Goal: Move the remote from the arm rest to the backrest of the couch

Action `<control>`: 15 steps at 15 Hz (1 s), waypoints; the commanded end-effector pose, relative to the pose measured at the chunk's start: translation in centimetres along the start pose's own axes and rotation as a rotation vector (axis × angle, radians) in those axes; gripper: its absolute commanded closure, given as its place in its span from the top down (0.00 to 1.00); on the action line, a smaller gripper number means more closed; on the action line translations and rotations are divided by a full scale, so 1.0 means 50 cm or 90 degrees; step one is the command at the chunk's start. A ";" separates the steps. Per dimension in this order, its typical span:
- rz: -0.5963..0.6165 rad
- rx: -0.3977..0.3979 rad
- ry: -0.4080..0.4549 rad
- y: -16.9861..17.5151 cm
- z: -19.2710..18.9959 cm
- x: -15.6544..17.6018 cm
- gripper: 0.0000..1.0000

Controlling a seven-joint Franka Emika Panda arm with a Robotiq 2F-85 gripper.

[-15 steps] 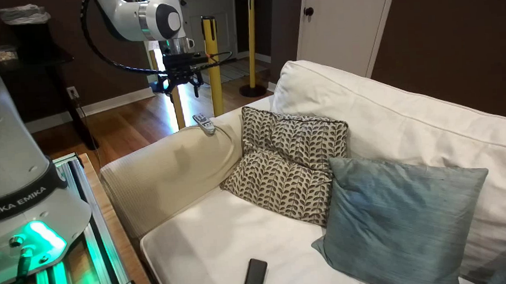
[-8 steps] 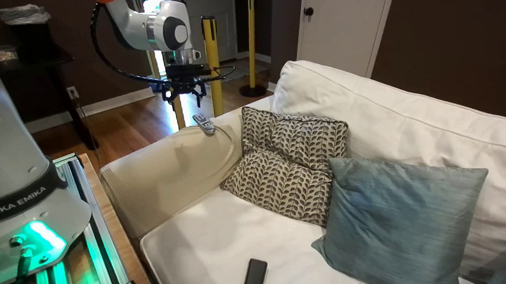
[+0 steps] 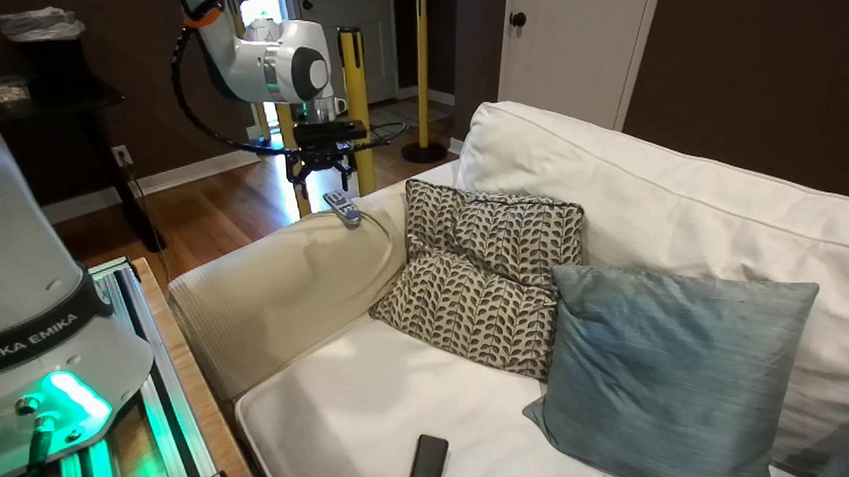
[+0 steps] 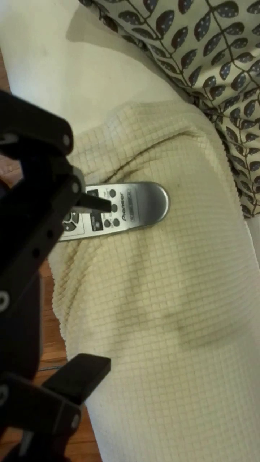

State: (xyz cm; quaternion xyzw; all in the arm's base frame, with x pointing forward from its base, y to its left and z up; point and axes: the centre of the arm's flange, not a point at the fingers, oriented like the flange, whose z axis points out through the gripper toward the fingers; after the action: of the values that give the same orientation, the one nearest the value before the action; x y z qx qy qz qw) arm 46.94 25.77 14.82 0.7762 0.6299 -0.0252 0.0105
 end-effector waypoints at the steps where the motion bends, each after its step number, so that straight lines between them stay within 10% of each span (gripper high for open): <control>1: -0.039 -0.049 0.001 0.020 0.035 0.003 1.00; 15: -0.068 -0.076 0.044 0.076 0.105 0.051 1.00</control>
State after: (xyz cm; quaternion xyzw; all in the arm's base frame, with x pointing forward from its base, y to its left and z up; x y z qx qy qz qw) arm 49.98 26.48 11.14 0.7429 0.6678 0.0332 0.0313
